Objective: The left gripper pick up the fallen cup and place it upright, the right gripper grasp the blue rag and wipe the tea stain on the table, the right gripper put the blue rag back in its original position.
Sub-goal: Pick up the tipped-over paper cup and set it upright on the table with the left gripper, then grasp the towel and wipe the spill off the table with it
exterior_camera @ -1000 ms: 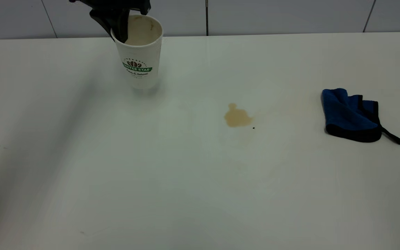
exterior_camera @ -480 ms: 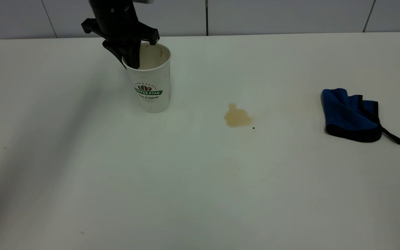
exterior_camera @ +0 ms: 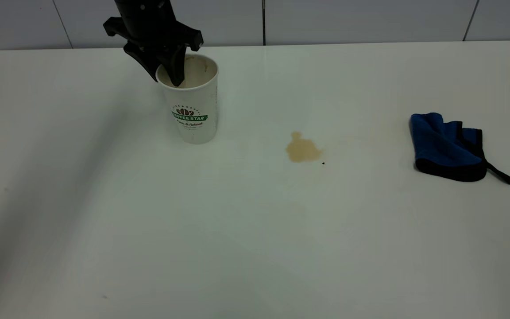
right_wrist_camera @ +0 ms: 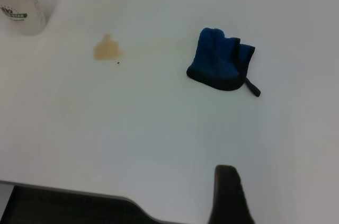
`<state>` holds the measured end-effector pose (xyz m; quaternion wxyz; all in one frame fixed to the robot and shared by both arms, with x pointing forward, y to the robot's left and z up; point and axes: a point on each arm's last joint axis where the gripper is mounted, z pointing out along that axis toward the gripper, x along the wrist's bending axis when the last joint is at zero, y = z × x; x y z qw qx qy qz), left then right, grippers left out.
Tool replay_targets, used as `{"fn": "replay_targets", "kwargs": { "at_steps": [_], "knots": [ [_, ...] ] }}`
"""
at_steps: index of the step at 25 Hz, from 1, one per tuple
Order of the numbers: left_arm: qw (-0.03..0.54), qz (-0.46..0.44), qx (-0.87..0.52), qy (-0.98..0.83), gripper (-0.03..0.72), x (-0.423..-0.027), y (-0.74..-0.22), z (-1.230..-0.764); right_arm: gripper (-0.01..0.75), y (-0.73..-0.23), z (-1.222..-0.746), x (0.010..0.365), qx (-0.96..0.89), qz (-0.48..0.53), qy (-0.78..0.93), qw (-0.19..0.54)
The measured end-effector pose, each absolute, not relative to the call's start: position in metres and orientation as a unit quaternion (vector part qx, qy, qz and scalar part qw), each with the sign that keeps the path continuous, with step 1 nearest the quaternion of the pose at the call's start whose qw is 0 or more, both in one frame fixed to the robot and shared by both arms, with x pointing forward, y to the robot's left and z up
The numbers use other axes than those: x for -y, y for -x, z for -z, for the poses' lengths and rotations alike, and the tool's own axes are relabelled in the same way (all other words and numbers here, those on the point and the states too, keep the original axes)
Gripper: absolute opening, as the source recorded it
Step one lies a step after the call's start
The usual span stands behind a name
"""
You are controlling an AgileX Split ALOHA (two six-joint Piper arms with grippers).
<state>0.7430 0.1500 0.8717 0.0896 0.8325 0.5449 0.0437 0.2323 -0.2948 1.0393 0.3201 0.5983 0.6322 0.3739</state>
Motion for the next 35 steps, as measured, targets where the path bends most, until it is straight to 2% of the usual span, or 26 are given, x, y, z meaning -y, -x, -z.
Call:
{"fn": "replay_targets", "kwargs": {
  "at_steps": [3,10,18,26,30,35],
  "knots": [
    [0.089,-0.044,-0.538,-0.837,0.433,-0.15,-0.74,-0.891,0.553,-0.232,-1.039,0.295,-0.632,-0.374,-0.598,0.32],
    [0.112,-0.034,-0.523,-0.844,0.443,-0.151,-0.721,-0.973,0.553,-0.232,-1.039,0.295,-0.632,-0.374,-0.598,0.32],
    [0.22,-0.1,-0.502,-0.83,0.443,-0.159,-0.678,-1.111,0.553,-0.232,-1.039,0.295,-0.632,-0.374,-0.598,0.32],
    [0.335,-0.187,-0.499,-0.777,0.443,-0.187,-0.583,-1.245,0.553,-0.232,-1.039,0.295,-0.632,-0.374,-0.598,0.32],
    [0.323,-0.193,-0.508,-0.775,0.443,-0.209,-0.516,-1.256,0.553,-0.232,-1.039,0.295,-0.632,-0.374,-0.598,0.32],
    [0.25,-0.176,-0.527,-0.793,0.443,-0.238,-0.44,-1.208,0.553,-0.232,-1.039,0.295,-0.632,-0.374,-0.598,0.32]
  ]
}}
